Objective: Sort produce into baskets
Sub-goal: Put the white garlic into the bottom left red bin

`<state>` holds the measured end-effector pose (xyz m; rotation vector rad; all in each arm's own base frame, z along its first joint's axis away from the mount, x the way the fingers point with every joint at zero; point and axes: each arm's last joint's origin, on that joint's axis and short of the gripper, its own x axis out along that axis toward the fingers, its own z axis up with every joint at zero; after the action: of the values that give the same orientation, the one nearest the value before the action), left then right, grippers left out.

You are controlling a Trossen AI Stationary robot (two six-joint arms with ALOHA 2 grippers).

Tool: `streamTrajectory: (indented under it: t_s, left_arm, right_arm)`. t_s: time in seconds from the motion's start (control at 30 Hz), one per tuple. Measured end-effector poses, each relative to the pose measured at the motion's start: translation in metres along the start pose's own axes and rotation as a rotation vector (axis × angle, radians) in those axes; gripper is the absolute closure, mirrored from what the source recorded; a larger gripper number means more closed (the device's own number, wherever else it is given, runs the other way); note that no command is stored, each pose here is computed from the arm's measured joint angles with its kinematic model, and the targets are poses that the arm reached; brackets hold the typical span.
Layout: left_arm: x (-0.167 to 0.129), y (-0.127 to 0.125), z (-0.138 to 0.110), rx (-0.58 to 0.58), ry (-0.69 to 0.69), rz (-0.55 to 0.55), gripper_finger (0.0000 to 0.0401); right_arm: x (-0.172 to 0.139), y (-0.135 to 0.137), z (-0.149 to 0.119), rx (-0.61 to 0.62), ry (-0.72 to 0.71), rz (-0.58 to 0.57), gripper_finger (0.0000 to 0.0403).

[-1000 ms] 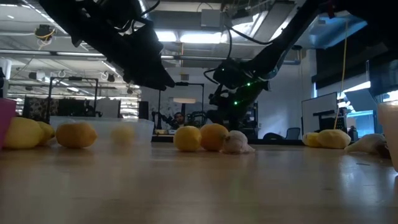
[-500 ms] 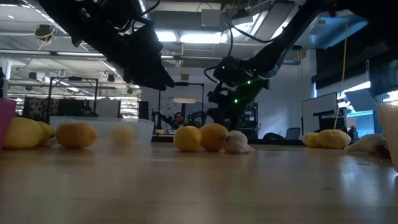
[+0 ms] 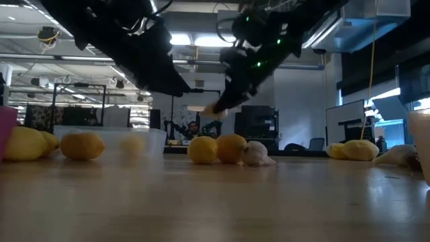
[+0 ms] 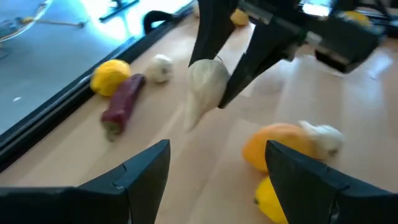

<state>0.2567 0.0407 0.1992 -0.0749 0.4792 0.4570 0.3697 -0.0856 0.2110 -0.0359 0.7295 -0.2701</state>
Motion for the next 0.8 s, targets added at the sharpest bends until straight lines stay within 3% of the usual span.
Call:
streamTrajectory:
  t_s: [0.37, 0.5, 0.8]
  left_arm:
    - [-0.005, -0.018, -0.001, 0.154, -0.012, -0.139, 0.0141]
    - [-0.007, -0.023, 0.0, 0.163, -0.022, -0.223, 0.0141]
    - [-0.006, -0.022, -0.001, 0.135, -0.013, -0.221, 0.0141]
  right_arm:
    - [-0.011, 0.048, 0.006, -0.158, -0.042, 0.122, 0.0272]
    - [-0.012, 0.051, 0.007, -0.165, -0.058, 0.109, 0.0272]
    - [-0.013, 0.052, 0.016, -0.152, -0.156, 0.152, 0.0272]
